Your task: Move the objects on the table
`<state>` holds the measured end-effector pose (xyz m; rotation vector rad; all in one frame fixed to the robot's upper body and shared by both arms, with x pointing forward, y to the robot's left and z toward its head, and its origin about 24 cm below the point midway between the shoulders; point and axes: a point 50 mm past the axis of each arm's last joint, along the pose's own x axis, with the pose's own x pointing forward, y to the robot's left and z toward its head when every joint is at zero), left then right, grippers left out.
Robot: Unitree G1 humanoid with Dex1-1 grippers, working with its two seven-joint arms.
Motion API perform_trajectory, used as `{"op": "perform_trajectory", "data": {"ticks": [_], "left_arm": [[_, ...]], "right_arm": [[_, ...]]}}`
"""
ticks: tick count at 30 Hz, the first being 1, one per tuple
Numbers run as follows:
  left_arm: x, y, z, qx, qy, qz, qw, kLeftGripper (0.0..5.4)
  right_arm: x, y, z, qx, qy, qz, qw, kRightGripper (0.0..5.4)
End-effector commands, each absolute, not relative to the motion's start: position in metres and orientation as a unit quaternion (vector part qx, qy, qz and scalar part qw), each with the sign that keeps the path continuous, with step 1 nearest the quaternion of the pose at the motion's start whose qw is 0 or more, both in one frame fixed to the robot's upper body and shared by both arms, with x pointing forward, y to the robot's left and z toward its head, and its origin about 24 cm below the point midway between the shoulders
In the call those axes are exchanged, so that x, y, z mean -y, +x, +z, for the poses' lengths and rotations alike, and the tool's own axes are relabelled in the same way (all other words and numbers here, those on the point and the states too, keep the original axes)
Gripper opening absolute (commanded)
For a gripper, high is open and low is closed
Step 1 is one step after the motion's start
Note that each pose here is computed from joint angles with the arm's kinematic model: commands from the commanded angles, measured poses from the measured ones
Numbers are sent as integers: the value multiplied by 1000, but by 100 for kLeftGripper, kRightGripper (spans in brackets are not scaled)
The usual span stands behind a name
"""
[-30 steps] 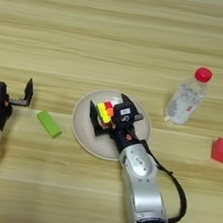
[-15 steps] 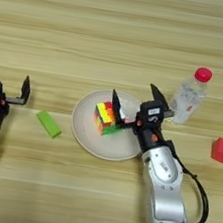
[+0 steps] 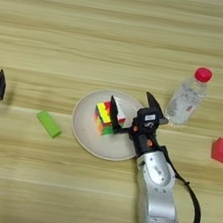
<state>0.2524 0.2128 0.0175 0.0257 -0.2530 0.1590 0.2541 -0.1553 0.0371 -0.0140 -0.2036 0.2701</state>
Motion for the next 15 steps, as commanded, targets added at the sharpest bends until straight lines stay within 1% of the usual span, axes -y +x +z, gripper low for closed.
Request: {"op": "perform_trajectory", "data": {"ticks": [1, 5, 8, 12, 15], "left_arm": [[-216, 254, 14, 126, 11, 80, 989, 540], [-220, 254, 12, 126, 16, 79, 989, 540], [-221, 254, 11, 124, 19, 76, 989, 540], [-223, 253, 10, 123, 20, 75, 989, 540], [-229, 252, 9, 120, 24, 83, 989, 540]], "right_arm": [[162, 254, 40, 122, 1, 100, 987, 538], [165, 249, 44, 134, -1, 90, 987, 538], [164, 245, 42, 137, 0, 86, 987, 538], [163, 243, 41, 135, -1, 81, 987, 538], [170, 242, 39, 136, -13, 54, 989, 538]]}}
